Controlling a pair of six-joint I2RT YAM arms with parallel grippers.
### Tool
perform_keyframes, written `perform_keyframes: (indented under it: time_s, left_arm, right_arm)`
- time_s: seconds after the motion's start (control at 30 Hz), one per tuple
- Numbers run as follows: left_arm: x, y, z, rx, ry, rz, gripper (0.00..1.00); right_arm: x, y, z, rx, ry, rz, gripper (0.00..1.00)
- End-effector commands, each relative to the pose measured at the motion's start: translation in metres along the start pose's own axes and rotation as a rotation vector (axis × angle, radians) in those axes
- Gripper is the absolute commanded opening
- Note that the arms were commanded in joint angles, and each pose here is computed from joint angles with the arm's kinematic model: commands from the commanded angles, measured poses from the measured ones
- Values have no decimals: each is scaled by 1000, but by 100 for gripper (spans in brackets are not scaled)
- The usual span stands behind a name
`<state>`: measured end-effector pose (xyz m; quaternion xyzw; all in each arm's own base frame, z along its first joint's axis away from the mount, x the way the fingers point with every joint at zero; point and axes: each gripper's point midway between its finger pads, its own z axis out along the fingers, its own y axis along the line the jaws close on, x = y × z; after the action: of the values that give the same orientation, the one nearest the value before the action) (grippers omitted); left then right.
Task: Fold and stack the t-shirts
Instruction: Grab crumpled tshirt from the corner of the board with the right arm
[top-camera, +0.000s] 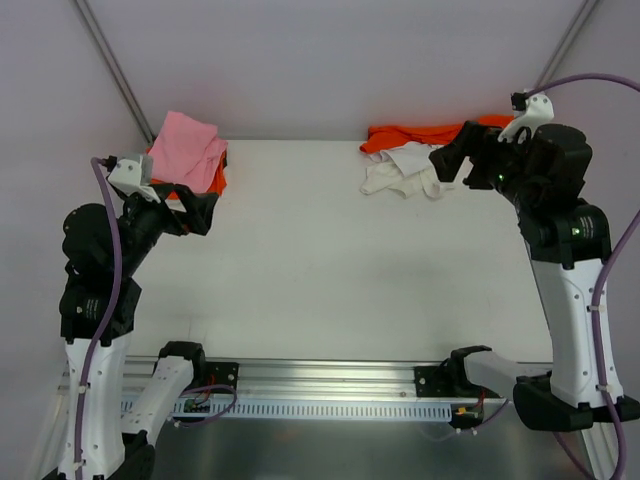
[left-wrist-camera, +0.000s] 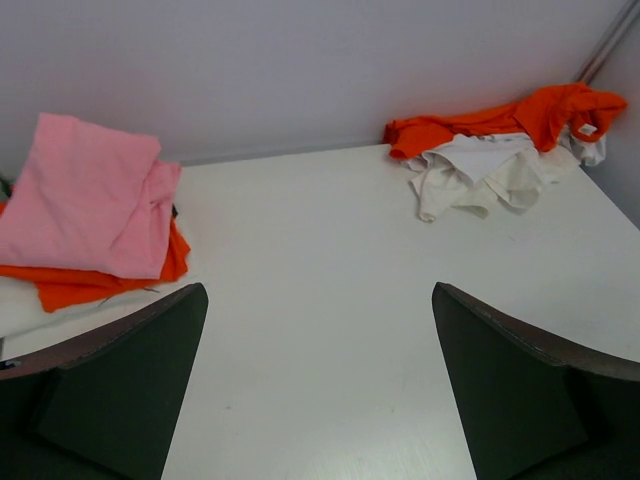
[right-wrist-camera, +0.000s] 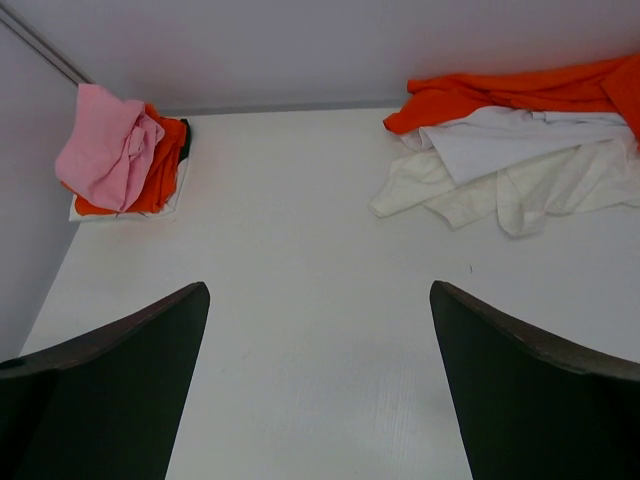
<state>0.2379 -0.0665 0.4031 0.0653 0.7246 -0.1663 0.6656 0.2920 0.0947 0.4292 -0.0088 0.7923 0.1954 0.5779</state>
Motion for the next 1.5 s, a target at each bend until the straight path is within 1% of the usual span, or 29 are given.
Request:
perform_keyframes:
  time_s: [0.0,0.07,0.13,0.23,0.27,0.3,0.33,0.37,0.4,0.43,0.47,0.53,0.6,0.7,0.73,0.77,0.87,0.97,1.07,1.1,1.13,1.2,1.23,1.3,1.37,1.4,1.43,1.47]
  left_arm:
    - [-29,13,-8,-86,-111,87,99]
    - [-28,12,-9,-82,-103,121,99]
    - [-29,11,-10,-72,-101,175,99]
    - [-28,17,-11,-102,-95,186,99]
    - [-25,20,-11,-124,-79,172,99]
    - [-23,21,-11,-133,-66,137,99]
    - [-23,22,-13,-144,-61,123,99]
    - [-19,27,-14,-170,-44,119,99]
    - [-17,29,-16,-193,-42,75,99]
    - [-19,31,-19,-214,-42,65,99]
    - [-18,38,-25,-265,-37,46,99]
    - [-19,42,-30,-296,-28,43,99]
    - [-18,48,-38,-349,-22,7,99]
    - [-16,47,-45,-355,6,9,99]
    - [-17,46,-47,-352,7,3,99]
    - [-19,42,-49,-335,7,7,99]
    - [-22,31,-58,-286,0,4,99]
    - [-24,24,-70,-250,-26,60,99]
    - [-31,26,-83,-274,-70,105,99]
    - [-34,26,-92,-274,-87,161,99]
    - [-37,25,-96,-279,-97,171,99]
    - [-28,29,-102,-302,-42,165,99]
    - [-38,27,-110,-316,-43,159,99]
    - [-29,27,-109,-303,28,172,99]
    - [-36,26,-112,-308,-38,155,99]
    - [-42,24,-116,-307,-94,153,98]
    - [-44,25,-117,-314,-110,149,99]
    - [-42,26,-114,-316,-96,152,99]
  right_arm:
    - [-11,3,6,5,23,-29,99]
    - [-23,9,3,-12,12,-70,99]
    - [-21,7,10,-6,30,-76,100]
    - [-22,-1,15,38,-6,-34,99]
    - [-26,-2,16,48,-36,-26,100]
    - [-18,-6,19,57,-25,-21,99]
    - [-21,-6,13,61,-49,-15,99]
    - [-23,-11,12,88,-66,-11,99]
    - [-23,-18,11,128,-77,-10,100]
    - [-23,-21,9,143,-81,-10,99]
    - [-23,-23,7,155,-88,-10,100]
    - [-21,-18,7,131,-80,-11,99]
    - [-17,-16,5,116,-64,-11,99]
    - [-11,-17,3,127,-28,8,99]
    - [-13,-14,0,113,-30,1,100]
    - [-8,-4,-1,51,-5,-33,99]
    - [-9,0,-4,29,6,-55,99]
    - [-10,0,-4,23,7,-80,99]
    - [-10,2,-6,12,6,-99,99]
    - [-10,3,-6,3,10,-101,100]
    - [-9,4,-6,-1,13,-99,100]
    - [-12,6,-6,-6,0,-82,99]
    - [-12,4,-5,5,-8,-73,100]
    - [-17,-1,-6,46,-31,-25,99]
    - [-22,1,-7,46,-53,-1,99]
    - [-22,3,-7,46,-54,59,100]
    - [-24,6,-9,37,-61,73,100]
    - [-23,12,-10,5,-50,85,99]
